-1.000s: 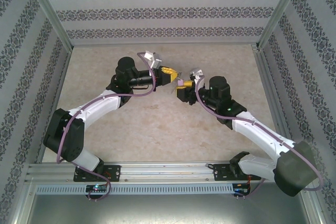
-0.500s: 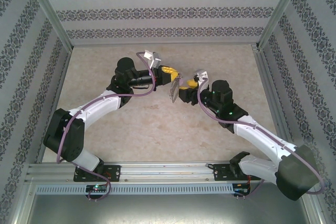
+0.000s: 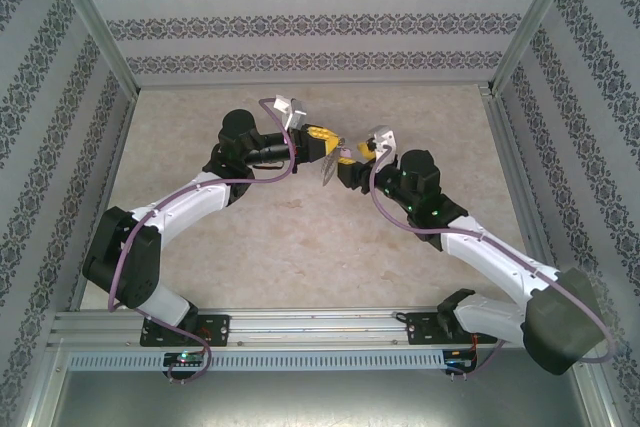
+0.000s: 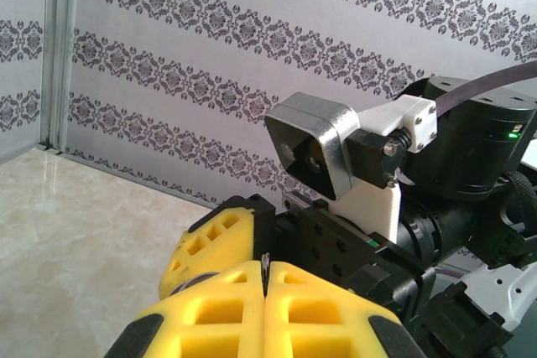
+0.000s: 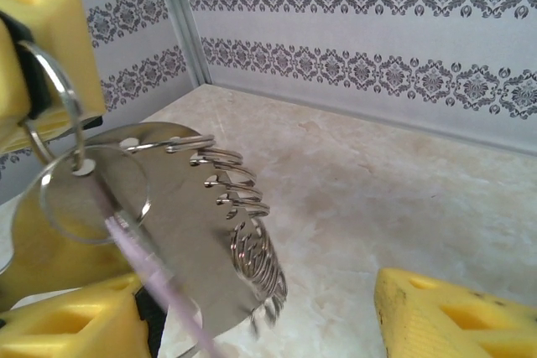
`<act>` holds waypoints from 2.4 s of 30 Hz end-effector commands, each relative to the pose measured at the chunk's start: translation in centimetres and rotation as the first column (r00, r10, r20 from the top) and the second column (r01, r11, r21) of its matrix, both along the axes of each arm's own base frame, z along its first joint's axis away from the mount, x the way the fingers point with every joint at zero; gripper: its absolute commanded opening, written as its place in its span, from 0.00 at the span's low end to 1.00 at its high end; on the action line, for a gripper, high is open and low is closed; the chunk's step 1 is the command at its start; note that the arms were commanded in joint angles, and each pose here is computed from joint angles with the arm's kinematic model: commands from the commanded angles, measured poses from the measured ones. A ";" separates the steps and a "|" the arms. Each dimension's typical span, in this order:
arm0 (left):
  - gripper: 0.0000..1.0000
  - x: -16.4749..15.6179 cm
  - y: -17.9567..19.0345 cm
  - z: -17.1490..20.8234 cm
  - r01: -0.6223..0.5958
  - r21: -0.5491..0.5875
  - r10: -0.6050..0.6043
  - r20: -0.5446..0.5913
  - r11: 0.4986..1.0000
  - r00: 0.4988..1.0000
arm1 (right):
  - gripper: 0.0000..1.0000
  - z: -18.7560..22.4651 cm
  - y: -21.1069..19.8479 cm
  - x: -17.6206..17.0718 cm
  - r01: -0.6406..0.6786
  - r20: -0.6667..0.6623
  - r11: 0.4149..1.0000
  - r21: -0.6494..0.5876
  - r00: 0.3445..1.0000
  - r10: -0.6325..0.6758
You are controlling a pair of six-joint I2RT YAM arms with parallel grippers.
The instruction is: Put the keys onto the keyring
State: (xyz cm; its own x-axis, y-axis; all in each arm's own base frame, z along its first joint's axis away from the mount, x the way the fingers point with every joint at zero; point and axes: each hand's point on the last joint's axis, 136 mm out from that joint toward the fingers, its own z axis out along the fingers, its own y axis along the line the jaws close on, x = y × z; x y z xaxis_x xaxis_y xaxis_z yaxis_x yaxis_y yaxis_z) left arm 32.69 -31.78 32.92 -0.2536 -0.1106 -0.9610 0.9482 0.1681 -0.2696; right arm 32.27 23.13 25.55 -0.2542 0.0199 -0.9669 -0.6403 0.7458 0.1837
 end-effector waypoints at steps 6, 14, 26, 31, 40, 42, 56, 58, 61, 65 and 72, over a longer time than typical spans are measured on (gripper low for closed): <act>0.00 -1.2 -0.1 2.3 0.040 -0.046 -0.036 0.073 0.998 0.997 | 0.52 2.5 2.1 -1.1 -0.136 0.086 0.991 0.000 0.987 0.136; 0.00 -1.2 -0.1 2.6 0.039 -0.052 -0.034 0.081 0.998 0.996 | 0.23 1.9 3.3 -2.2 -0.204 0.064 0.979 -0.005 0.977 0.204; 0.00 -1.1 -0.1 2.5 0.036 -0.051 -0.032 0.080 0.998 0.996 | 0.05 1.8 5.1 -3.1 -0.266 0.053 0.963 -0.036 0.962 0.268; 0.00 -1.1 -0.2 2.5 0.039 -0.047 -0.035 0.074 0.998 0.997 | 0.04 1.7 4.5 -2.9 -0.232 0.057 0.971 -0.052 0.970 0.235; 0.00 -1.2 -0.2 2.2 0.045 -0.031 -0.043 0.067 0.998 0.997 | 0.03 2.1 1.6 -2.1 -0.143 0.061 0.989 -0.045 0.988 0.145; 0.00 -1.3 -0.2 2.0 0.049 -0.027 -0.047 0.064 0.998 0.997 | 0.01 2.3 0.9 -1.9 -0.123 0.061 0.992 -0.042 0.990 0.125; 0.00 -1.4 -0.3 1.9 0.056 -0.018 -0.055 0.059 0.998 0.997 | 0.00 3.2 0.6 -1.9 -0.142 0.064 0.989 -0.045 0.987 0.145; 0.00 -1.4 -0.3 1.9 0.057 -0.015 -0.057 0.057 0.998 0.997 | 0.00 3.5 0.6 -1.9 -0.147 0.067 0.988 -0.053 0.986 0.150; 0.00 -1.4 -0.4 1.7 0.063 -0.009 -0.062 0.053 0.998 0.997 | 0.00 3.7 0.8 -1.9 -0.152 0.066 0.986 -0.069 0.985 0.157; 0.00 -1.4 -0.5 1.4 0.069 0.001 -0.069 0.043 0.998 0.997 | 0.00 4.0 1.3 -1.7 -0.160 0.066 0.983 -0.095 0.984 0.167; 0.00 -1.5 -0.7 0.8 0.076 0.018 -0.077 0.033 0.997 0.997 | 0.00 4.4 1.5 -1.2 -0.151 0.072 0.979 -0.136 0.984 0.162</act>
